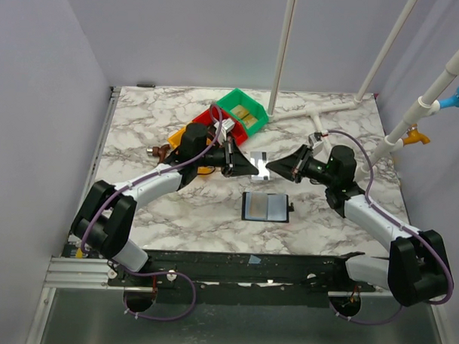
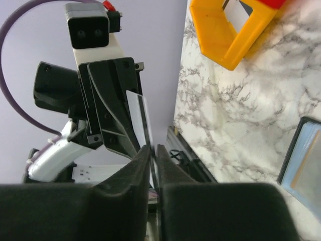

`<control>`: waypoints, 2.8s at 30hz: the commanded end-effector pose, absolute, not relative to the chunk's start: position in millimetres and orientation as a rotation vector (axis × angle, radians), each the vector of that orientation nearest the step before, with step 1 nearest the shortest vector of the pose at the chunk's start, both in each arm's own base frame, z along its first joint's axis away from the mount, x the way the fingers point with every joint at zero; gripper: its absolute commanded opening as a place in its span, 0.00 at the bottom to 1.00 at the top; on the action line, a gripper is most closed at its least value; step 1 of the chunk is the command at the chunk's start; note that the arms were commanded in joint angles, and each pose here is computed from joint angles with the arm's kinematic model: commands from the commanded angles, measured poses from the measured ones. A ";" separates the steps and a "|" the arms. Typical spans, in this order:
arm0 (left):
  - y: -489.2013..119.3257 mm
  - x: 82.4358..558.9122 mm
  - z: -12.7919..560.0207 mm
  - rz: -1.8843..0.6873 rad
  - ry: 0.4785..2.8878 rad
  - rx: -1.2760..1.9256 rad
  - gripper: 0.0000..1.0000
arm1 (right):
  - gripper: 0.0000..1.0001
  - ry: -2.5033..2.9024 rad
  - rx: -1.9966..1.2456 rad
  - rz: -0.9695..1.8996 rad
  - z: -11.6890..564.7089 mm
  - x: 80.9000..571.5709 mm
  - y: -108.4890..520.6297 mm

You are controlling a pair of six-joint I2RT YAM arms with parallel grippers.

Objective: Take the credit cards out of the card holder
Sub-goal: Remove the credit card from the card holder, then place the credit card in the storage box.

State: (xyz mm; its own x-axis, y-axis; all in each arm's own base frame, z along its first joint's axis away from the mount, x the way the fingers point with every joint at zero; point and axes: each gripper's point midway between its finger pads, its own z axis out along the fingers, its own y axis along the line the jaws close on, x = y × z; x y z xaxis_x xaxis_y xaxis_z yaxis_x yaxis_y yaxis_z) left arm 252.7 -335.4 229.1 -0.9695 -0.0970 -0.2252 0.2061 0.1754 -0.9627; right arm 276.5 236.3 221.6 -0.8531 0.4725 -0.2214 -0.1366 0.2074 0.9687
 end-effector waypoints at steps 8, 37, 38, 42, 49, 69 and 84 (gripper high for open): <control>-315.9 260.6 205.8 -1.568 2.330 0.089 0.00 | 1.00 2.124 0.298 1.380 201.3 285.2 220.3; -150.2 425.4 147.5 -0.416 2.359 -0.680 0.00 | 1.00 2.241 0.369 1.040 167.2 282.7 184.9; -150.2 429.2 146.0 -0.412 2.358 -0.687 0.00 | 1.00 2.242 0.370 1.039 167.0 282.2 184.5; -152.3 441.8 137.4 -0.415 2.369 -0.725 0.00 | 1.00 2.242 0.371 1.037 167.7 281.1 184.0; -151.5 453.0 119.0 -0.421 2.361 -0.806 0.00 | 1.00 2.247 0.368 1.043 167.7 280.4 184.8; -151.7 440.9 149.9 -0.484 2.309 -0.674 0.99 | 1.00 2.270 0.348 1.037 164.9 278.5 185.3; -168.2 411.2 186.4 -0.614 2.297 -0.489 0.98 | 1.00 2.285 0.350 1.037 158.1 280.0 186.6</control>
